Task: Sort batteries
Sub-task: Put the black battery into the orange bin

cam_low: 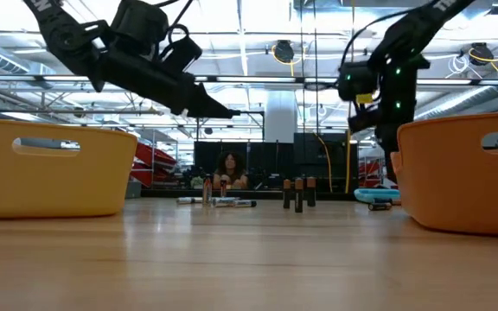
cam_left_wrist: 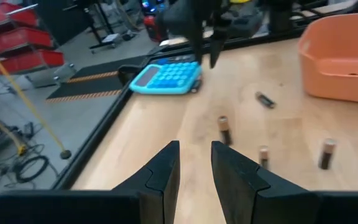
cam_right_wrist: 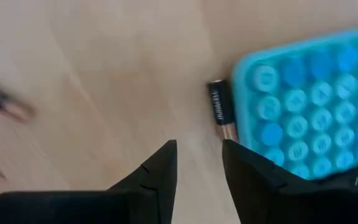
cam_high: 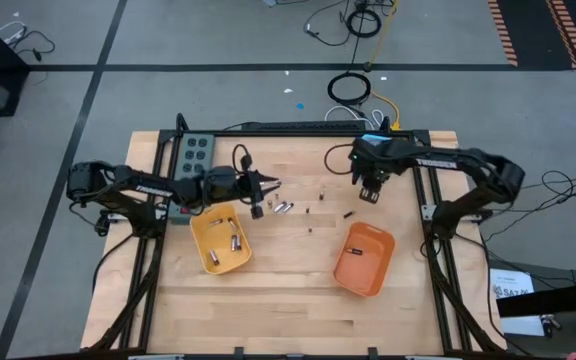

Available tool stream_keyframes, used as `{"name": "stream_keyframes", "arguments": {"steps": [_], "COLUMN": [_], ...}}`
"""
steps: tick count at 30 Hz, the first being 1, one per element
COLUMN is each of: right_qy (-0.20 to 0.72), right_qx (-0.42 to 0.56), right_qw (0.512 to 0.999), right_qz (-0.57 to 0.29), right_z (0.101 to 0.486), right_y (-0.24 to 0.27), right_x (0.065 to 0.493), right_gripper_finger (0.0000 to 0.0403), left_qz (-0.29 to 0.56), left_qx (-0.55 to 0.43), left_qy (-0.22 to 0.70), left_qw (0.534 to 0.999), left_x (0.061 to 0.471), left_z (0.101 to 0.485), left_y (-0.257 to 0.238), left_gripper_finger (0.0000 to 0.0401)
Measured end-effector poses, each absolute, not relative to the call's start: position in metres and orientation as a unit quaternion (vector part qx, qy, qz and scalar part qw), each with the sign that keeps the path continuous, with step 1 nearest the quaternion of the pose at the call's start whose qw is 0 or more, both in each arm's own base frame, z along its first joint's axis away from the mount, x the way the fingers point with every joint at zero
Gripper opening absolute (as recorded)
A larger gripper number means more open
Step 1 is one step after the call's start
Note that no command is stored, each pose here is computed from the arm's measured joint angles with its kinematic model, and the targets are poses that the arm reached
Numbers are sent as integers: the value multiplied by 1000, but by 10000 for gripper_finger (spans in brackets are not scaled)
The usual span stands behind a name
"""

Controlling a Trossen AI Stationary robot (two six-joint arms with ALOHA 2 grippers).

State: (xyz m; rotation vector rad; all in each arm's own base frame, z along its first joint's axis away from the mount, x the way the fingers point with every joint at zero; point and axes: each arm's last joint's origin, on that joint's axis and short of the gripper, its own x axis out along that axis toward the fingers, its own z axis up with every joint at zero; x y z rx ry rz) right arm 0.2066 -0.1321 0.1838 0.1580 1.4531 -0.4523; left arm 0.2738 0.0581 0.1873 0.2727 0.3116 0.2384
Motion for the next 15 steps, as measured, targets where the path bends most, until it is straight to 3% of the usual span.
{"name": "stream_keyframes", "arguments": {"steps": [10,15], "right_qy": [667,664], "right_qx": [-28,-46], "right_qw": [736,740], "right_qz": [-110,-98], "right_z": [171,171], "right_y": [-138,-139], "right_x": [218,220], "right_gripper_finger": [197,204], "left_qz": [86,86], "left_qx": [135,137], "left_qy": [169,170], "left_qw": [972,972], "left_x": [276,276], "left_z": [184,184], "left_y": [42,42], "left_gripper_finger": [102,102]}}
